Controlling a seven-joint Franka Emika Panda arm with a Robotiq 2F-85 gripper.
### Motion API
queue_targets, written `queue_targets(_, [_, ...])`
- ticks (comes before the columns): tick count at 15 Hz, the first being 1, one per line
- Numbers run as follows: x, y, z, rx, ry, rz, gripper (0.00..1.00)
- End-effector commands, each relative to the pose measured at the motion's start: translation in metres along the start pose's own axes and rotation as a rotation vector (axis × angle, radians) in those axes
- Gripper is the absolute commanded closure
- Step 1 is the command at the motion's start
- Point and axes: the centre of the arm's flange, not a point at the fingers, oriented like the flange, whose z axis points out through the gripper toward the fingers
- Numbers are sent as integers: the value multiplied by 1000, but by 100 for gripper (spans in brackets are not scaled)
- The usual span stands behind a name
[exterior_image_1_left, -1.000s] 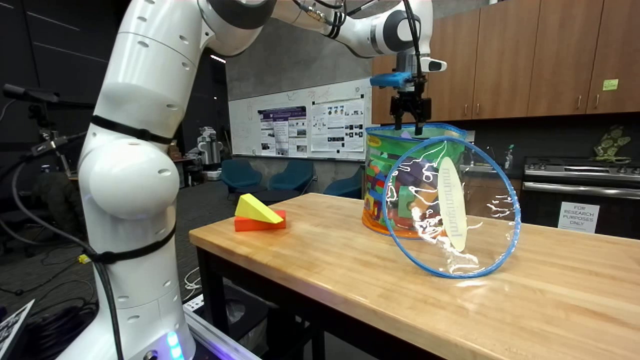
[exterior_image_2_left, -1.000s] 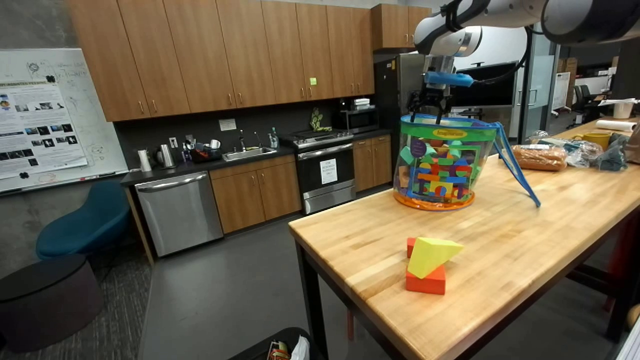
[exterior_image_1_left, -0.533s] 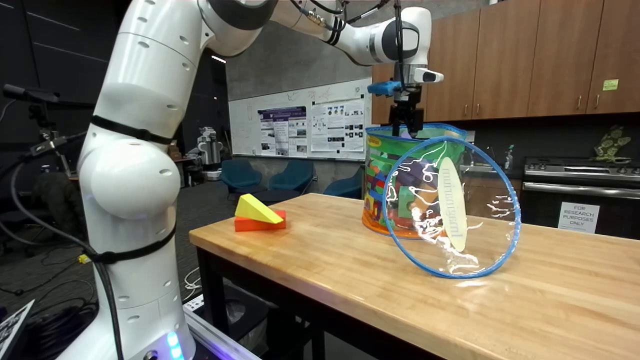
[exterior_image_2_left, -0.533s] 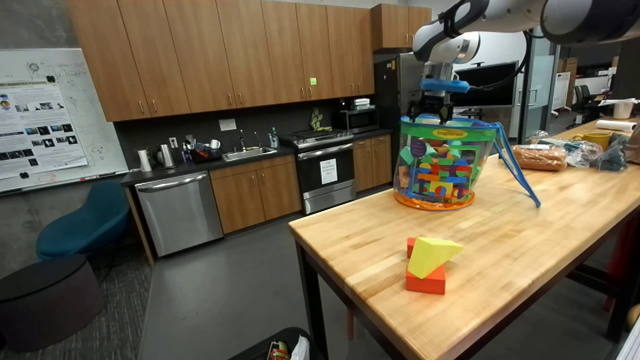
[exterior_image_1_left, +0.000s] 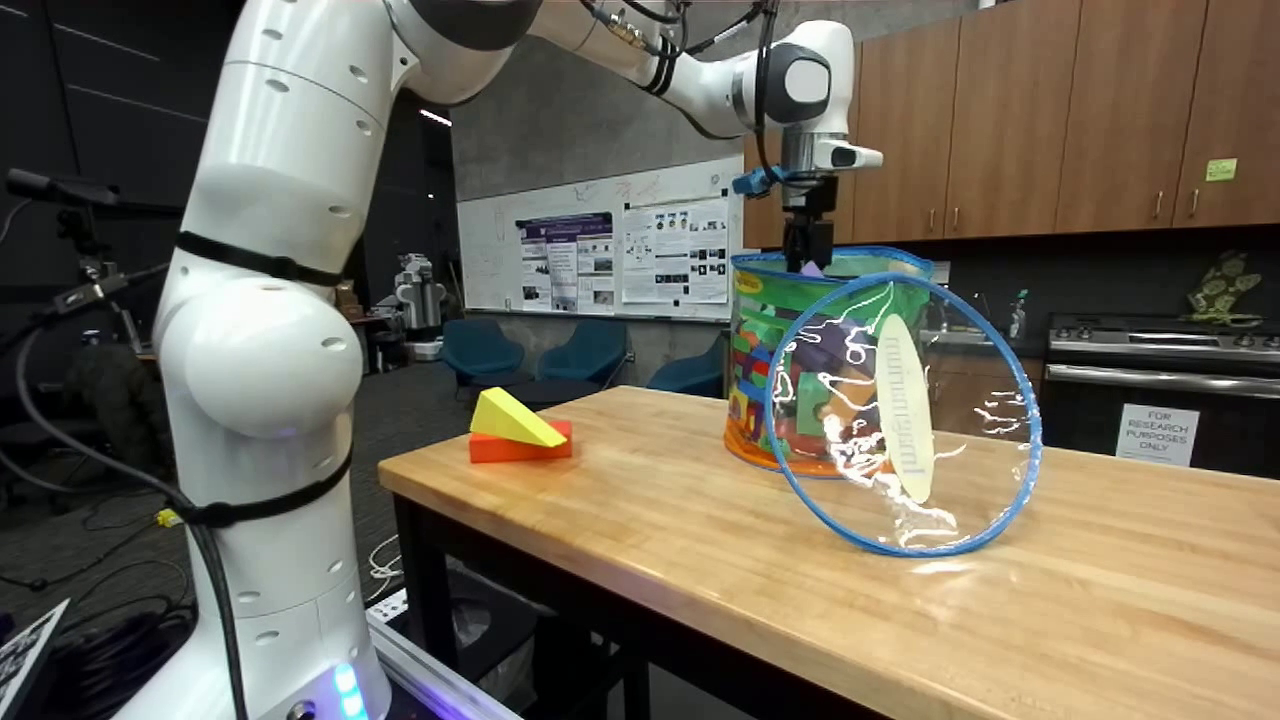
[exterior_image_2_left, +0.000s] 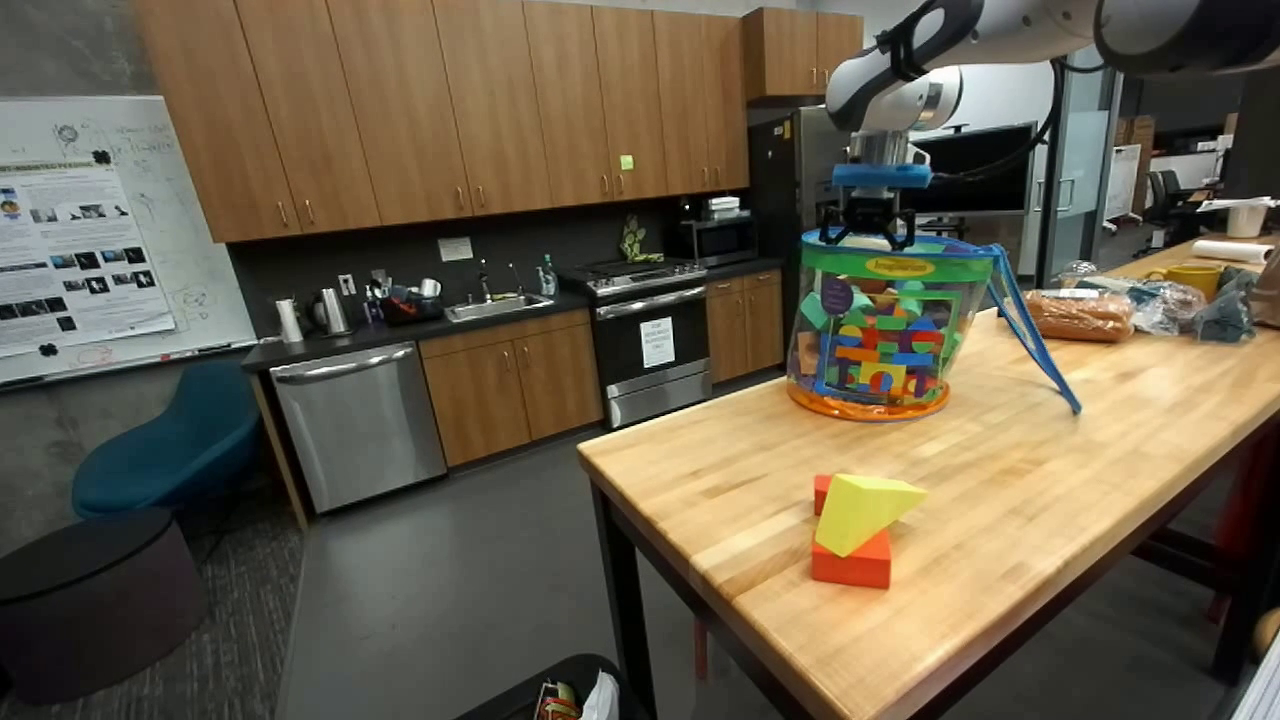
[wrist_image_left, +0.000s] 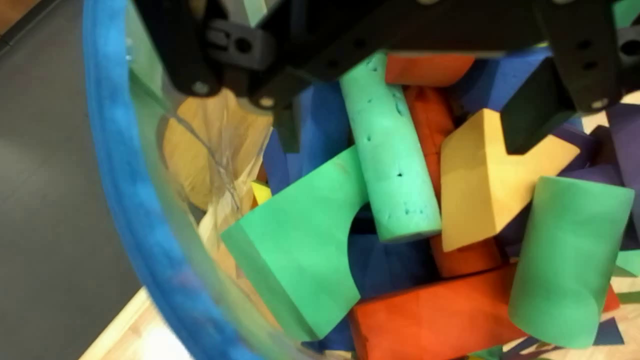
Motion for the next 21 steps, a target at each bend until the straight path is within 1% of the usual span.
queue_targets(1, [-30,9,-4,-4,-32,108,0])
queue_targets(6, [-53,-2,5,18,-98,192,0])
queue_targets(7, [-57,-5,7,30,-112,204,0])
queue_targets(10, [-65,-17,19,76,-120,248,0])
queue_targets(13, [-64,-21,35,109,-91,299,0])
queue_targets(18, [-52,-13,56,162,-24,337,0])
queue_targets(21, [-48,-12,60,212,-17,350,0])
